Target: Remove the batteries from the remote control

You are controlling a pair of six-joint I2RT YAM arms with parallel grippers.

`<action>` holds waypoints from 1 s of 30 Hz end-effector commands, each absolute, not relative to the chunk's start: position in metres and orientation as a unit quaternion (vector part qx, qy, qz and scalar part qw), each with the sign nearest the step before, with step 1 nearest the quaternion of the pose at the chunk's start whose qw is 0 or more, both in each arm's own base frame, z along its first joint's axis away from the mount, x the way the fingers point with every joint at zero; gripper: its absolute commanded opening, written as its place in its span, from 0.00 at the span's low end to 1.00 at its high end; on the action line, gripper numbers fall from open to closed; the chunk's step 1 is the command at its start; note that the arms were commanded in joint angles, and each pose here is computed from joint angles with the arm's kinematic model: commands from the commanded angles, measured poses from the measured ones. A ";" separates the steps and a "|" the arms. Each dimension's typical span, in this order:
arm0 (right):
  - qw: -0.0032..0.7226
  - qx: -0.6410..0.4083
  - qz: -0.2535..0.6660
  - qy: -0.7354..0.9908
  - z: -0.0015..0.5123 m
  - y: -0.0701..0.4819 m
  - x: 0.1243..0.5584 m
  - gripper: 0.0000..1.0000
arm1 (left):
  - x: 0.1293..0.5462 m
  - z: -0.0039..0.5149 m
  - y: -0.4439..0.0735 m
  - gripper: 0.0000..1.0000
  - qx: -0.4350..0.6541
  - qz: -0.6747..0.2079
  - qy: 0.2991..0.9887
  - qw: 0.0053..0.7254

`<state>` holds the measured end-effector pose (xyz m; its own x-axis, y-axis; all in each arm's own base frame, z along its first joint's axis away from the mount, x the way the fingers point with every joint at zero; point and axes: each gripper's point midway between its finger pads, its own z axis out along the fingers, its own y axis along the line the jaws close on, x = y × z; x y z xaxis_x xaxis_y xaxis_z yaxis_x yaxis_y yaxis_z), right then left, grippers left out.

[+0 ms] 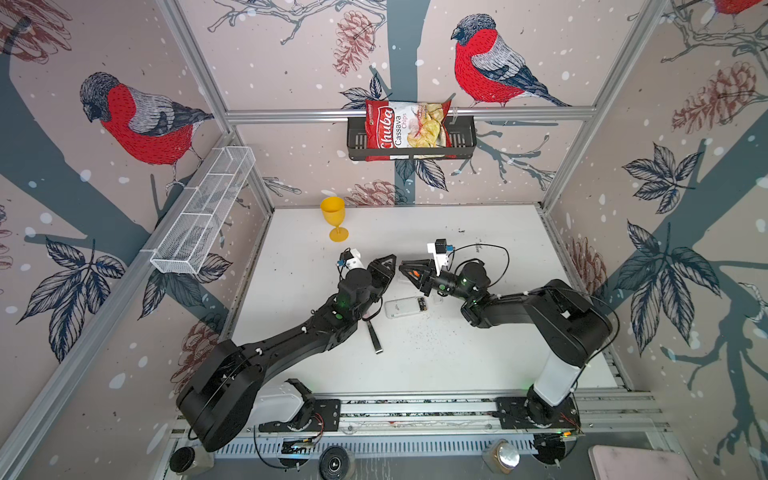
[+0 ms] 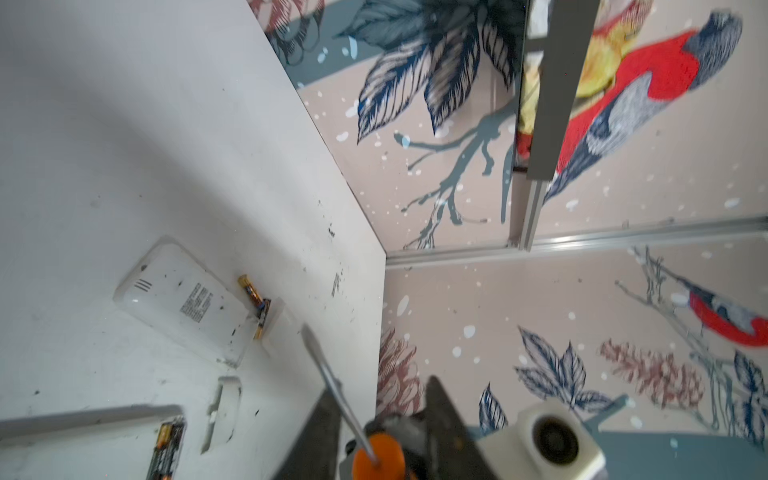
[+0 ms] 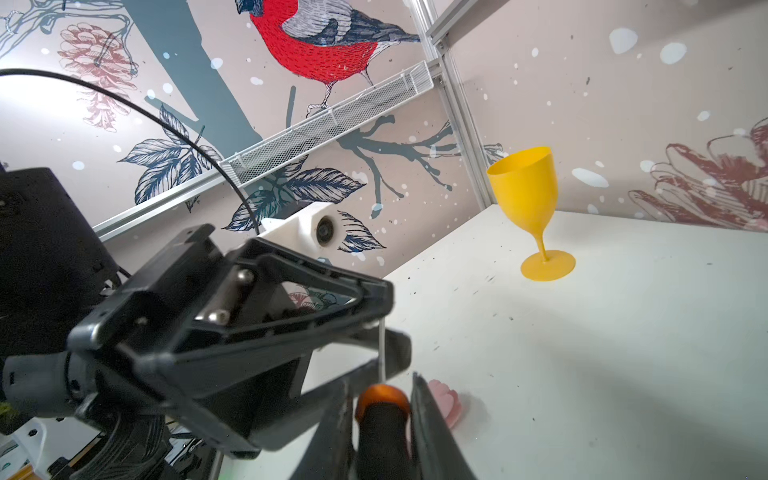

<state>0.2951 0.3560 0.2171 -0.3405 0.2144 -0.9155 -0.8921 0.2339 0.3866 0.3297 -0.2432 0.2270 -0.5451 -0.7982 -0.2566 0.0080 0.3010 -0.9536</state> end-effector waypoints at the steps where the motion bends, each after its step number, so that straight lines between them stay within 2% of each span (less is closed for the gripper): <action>1: 0.460 -0.296 0.561 0.621 0.210 0.350 0.285 0.03 | 0.320 0.228 -0.238 0.93 -0.210 -0.482 0.743 0.414; 2: 0.449 -0.299 0.562 0.627 0.209 0.346 0.282 0.03 | 0.317 0.223 -0.230 0.96 -0.210 -0.465 0.752 0.417; 12: 0.344 -0.284 0.443 0.778 0.161 0.303 0.280 0.00 | 0.274 0.194 -0.153 0.97 -0.200 -0.366 0.770 0.483; 17: 0.297 -0.272 0.412 0.818 0.147 0.282 0.272 0.00 | 0.267 0.191 -0.150 0.97 -0.154 -0.346 0.782 0.495; 21: 0.281 -0.257 0.388 0.839 0.134 0.265 0.268 0.00 | 0.269 0.176 -0.167 0.96 -0.087 -0.315 0.820 0.470; 25: 0.279 -0.241 0.378 0.849 0.125 0.249 0.264 0.00 | 0.270 0.153 -0.194 0.88 -0.013 -0.302 0.857 0.417; 30: 0.277 -0.221 0.358 0.864 0.112 0.236 0.261 0.00 | 0.261 0.128 -0.223 0.73 0.062 -0.274 0.882 0.379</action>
